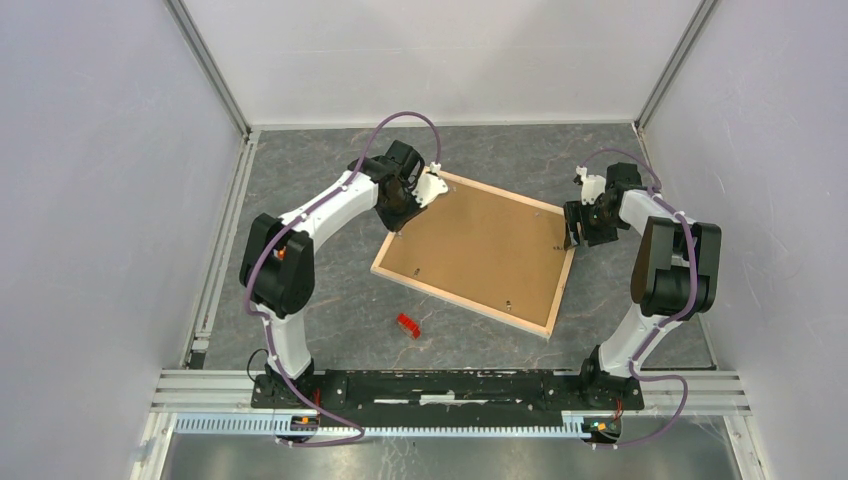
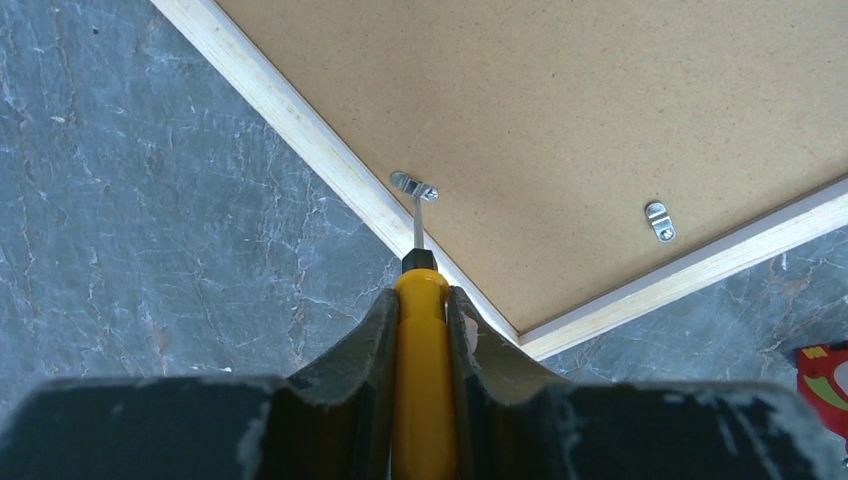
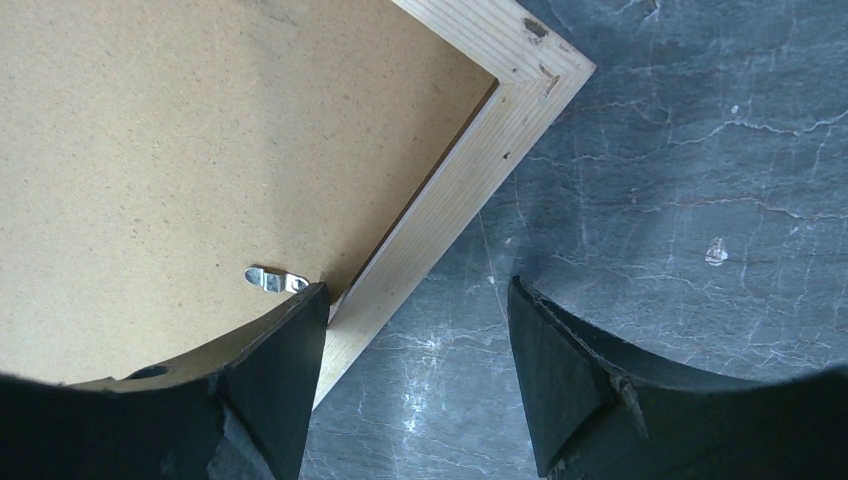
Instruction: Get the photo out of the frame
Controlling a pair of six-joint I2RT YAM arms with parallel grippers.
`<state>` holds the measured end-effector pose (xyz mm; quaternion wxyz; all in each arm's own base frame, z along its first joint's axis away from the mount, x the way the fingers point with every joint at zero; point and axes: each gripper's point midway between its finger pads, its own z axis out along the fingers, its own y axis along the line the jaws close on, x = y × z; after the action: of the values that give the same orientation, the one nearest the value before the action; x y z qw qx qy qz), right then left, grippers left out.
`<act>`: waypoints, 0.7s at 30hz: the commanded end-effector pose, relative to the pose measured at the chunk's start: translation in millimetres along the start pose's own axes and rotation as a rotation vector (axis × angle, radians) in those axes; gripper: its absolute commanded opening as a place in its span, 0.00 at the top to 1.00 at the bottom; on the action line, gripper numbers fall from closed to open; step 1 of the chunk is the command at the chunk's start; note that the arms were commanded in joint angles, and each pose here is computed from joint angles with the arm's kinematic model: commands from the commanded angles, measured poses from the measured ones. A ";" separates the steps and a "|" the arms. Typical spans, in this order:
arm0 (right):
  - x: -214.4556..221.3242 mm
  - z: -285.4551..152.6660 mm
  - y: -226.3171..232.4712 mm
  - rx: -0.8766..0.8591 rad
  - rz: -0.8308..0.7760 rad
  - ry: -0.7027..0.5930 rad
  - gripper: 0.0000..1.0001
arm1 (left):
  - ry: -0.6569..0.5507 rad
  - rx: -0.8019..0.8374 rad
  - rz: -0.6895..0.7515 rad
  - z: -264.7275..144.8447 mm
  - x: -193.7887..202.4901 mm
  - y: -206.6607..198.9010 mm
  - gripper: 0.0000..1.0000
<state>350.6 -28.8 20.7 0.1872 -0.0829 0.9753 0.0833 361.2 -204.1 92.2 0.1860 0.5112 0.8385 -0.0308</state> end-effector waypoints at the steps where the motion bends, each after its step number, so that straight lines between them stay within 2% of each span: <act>1: -12.0 -0.5 -6.2 0.015 -0.015 -0.035 0.29 | -0.159 0.186 0.083 -4.6 -31.4 -44.8 0.98; 5: -11.4 -0.6 -5.8 0.015 -0.015 -0.033 0.28 | -0.155 0.143 0.067 -10.3 -30.2 -36.1 0.98; 13: -11.5 -1.7 -6.9 0.022 -0.015 -0.034 0.28 | -0.118 -0.116 -0.091 -10.5 -25.9 11.6 0.98; 21: -10.6 -1.0 -6.6 0.021 -0.012 -0.033 0.28 | -0.101 -0.171 -0.151 -2.9 -24.5 20.6 0.98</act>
<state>350.6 -28.8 20.7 0.1872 -0.0829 0.9753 0.0833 373.2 -203.2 93.7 0.2217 0.4635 0.8579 0.0035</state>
